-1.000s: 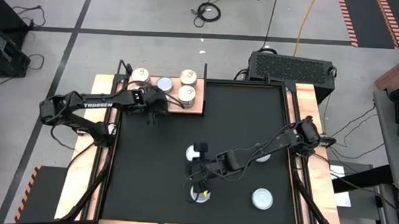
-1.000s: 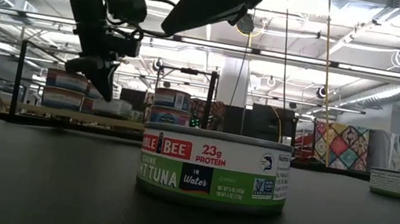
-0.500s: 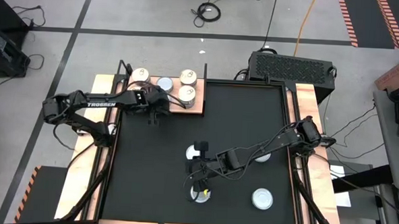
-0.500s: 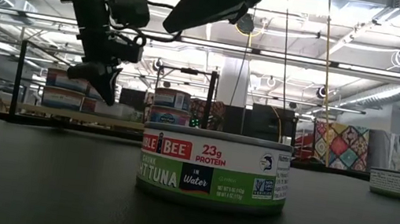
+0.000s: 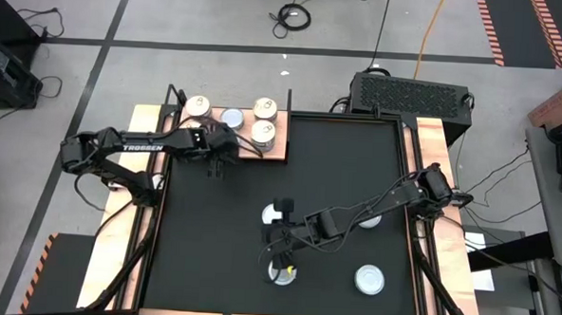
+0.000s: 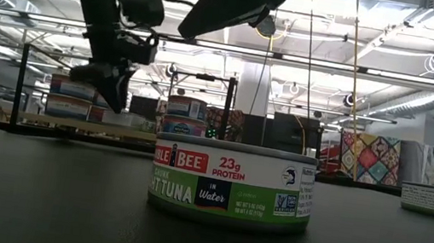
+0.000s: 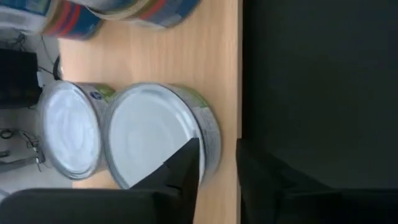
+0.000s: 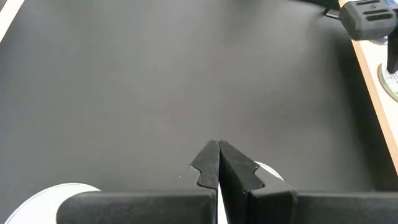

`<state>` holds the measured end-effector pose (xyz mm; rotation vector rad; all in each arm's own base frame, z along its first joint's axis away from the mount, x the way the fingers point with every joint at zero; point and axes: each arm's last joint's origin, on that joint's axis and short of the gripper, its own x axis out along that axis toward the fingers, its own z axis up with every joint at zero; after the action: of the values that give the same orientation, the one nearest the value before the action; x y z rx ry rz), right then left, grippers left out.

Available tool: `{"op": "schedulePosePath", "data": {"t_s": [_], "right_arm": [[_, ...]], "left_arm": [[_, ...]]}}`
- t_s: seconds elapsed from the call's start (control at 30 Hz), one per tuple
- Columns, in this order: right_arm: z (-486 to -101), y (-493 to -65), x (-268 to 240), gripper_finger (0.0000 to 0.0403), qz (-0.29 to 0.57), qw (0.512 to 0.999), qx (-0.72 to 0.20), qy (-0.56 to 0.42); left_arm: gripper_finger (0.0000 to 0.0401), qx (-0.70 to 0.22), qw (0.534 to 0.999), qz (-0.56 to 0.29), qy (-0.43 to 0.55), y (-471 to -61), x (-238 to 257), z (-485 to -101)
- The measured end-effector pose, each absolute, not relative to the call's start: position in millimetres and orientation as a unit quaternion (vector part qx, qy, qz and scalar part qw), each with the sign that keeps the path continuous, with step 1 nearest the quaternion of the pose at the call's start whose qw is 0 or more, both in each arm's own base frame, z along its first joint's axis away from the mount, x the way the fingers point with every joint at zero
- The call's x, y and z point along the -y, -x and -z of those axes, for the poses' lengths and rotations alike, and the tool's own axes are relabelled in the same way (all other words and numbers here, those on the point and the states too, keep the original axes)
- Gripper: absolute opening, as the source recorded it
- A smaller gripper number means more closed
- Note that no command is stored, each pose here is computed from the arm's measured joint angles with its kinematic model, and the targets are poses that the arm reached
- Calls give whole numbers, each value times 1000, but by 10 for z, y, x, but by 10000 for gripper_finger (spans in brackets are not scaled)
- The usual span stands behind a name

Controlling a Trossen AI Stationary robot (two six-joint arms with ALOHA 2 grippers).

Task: Stack canned seafood by type on shelf
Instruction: Put the green tuna can on the shelf, then stack the green tuna can on top of the other green tuna can on the shelf

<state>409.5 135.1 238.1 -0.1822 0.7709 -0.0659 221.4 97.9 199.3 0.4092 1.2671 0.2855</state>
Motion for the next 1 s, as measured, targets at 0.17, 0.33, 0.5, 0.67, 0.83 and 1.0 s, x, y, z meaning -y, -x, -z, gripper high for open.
{"op": "schedulePosePath", "data": {"t_s": [0.17, 0.33, 0.5, 0.67, 0.83, 1.0], "right_arm": [[-2376, -4078, -1318, 0, 36, 917, -387, 92], [-2466, -3950, -1306, 0, 42, 906, -413, 86], [-2578, -3767, -1374, 0, 76, 897, -427, 87], [-2634, -3624, -1484, 0, 96, 892, -432, 93], [-2643, -3599, -1554, 0, 92, 896, -425, 90], [-2642, -3591, -1570, 0, 93, 896, -425, 85]], "left_arm": [[146, -582, 783, -126, -177, -2288, -889, -2153], [163, -529, 839, -8, -127, -2436, -590, -2221], [164, -444, 875, 90, -173, -2602, -17, -2179], [164, -354, 881, 139, -281, -2691, 513, -2056], [164, -357, 864, 169, -313, -2871, 719, -1723], [164, -374, 835, 170, -366, -3007, 782, -1455]]}}
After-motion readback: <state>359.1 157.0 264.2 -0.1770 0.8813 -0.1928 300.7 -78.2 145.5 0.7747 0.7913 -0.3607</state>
